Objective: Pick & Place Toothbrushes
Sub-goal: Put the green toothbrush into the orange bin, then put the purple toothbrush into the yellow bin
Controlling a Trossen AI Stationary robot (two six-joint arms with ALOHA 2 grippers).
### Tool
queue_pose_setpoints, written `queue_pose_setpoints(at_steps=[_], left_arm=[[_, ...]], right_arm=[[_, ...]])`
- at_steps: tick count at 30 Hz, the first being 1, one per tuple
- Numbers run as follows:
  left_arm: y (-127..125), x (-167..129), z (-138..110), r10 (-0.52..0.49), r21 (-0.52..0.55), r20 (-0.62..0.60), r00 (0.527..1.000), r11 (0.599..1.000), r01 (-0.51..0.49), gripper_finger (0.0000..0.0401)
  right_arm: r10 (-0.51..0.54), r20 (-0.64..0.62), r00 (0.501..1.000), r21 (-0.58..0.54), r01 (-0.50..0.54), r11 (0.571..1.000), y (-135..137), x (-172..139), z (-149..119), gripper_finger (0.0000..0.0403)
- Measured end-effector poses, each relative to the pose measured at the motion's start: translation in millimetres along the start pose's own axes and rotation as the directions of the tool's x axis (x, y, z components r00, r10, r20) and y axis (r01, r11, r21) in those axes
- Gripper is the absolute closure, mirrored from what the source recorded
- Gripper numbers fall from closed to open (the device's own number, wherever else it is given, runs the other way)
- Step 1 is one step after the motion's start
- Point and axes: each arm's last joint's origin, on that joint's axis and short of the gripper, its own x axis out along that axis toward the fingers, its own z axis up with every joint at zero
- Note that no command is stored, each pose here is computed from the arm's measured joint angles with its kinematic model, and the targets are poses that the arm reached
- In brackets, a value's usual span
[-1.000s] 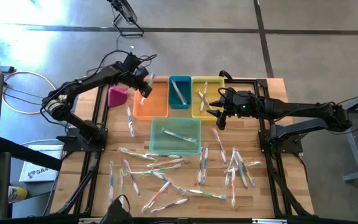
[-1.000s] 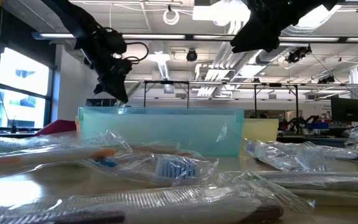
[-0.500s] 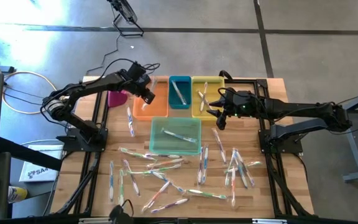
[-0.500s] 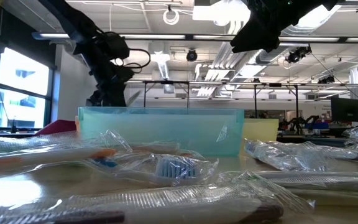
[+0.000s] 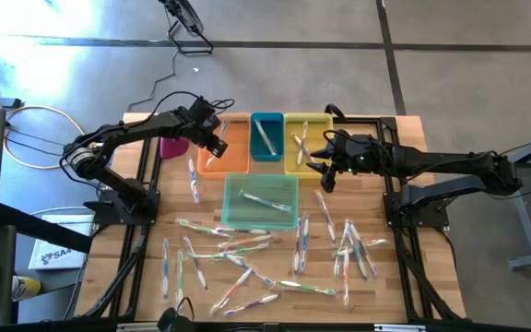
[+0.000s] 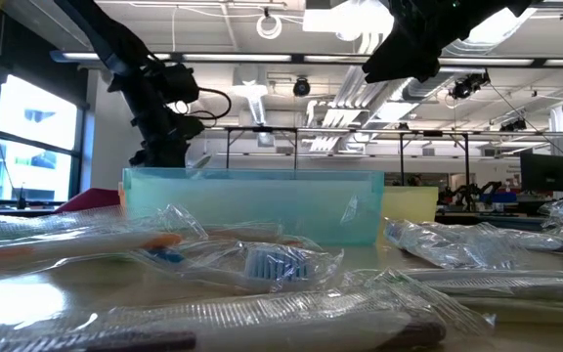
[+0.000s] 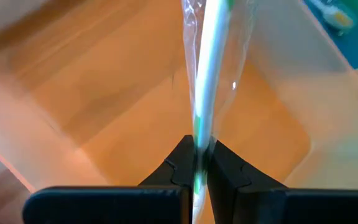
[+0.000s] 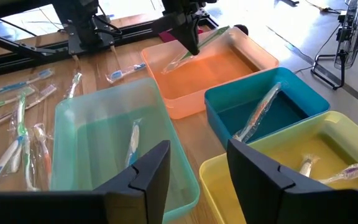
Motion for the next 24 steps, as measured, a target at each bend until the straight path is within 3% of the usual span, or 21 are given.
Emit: queue_pose_setpoints(at_steps=[6,18,24], left_arm=[[0.2,1.2,0.6,0.003,0.003,0.02,1.0,1.0,-0.003,0.0377],[-1.0,0.8,7.8,-0.006,0.028,0.096,0.995,1.0,0.003,0.0293],[-1.2,0.5,9.7,-0.009,0.061,0.115,0.993,0.998,0.002,0.0279]], right_arm=[[0.0,0.0,1.0,0.0,0.0,1.0,0.0,0.0,0.0,0.0251],[0.0,-0.001,1.0,0.0,0.0,1.0,0.1,0.2,-0.1,0.0251],[0.0,-0.001,1.0,0.0,0.0,1.0,0.0,0.2,-0.1,0.0251]])
